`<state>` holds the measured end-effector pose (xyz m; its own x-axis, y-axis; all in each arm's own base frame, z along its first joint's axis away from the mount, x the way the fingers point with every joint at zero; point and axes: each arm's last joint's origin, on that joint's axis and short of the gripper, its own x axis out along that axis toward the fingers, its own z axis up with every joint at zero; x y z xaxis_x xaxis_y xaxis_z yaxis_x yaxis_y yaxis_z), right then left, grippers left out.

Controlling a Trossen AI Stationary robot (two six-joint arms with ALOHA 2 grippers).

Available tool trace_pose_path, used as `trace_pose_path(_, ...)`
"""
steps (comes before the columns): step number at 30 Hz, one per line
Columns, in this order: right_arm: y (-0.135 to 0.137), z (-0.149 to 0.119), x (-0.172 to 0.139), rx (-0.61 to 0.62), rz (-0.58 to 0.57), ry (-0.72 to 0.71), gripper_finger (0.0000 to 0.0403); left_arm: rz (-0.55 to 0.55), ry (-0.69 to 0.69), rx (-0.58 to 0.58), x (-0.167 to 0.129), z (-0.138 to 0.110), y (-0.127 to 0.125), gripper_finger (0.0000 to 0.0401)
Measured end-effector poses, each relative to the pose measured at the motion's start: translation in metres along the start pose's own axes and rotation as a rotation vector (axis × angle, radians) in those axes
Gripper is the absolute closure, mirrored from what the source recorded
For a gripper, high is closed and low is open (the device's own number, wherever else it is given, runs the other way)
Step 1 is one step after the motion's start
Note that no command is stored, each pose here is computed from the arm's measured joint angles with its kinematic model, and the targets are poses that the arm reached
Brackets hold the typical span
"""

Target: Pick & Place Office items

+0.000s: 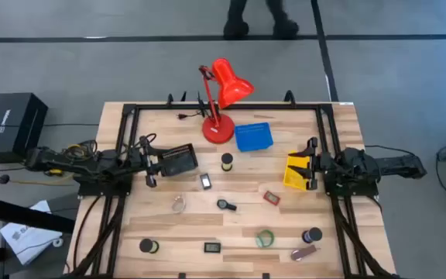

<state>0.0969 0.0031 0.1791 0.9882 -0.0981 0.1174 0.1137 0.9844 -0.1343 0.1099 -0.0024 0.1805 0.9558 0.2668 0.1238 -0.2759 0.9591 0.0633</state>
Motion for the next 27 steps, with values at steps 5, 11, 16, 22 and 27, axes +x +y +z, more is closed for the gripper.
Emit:
trace_pose_path(5, -0.002, 0.012, -0.001, -0.176, -0.031, -0.120, 0.0221, -0.002, -0.002, -0.137, 0.000, 0.000, 0.000, 0.0245)
trace_pose_path(11, -0.004, 0.024, -0.003, -0.218, -0.072, -0.241, 0.0221, -0.001, -0.015, -0.141, 0.000, 0.001, 0.000, 0.0245)
trace_pose_path(16, -0.003, 0.018, -0.002, -0.142, -0.045, -0.179, 0.0221, -0.001, -0.023, -0.236, 0.000, 0.002, 0.000, 0.0245)
trace_pose_path(22, -0.003, 0.016, -0.001, -0.148, -0.039, -0.158, 0.0221, 0.001, -0.033, -0.245, 0.000, 0.003, 0.000, 0.0245)
trace_pose_path(27, -0.002, 0.012, -0.001, -0.156, -0.029, -0.118, 0.0221, 0.001, -0.036, -0.249, 0.000, 0.004, 0.000, 0.0245)
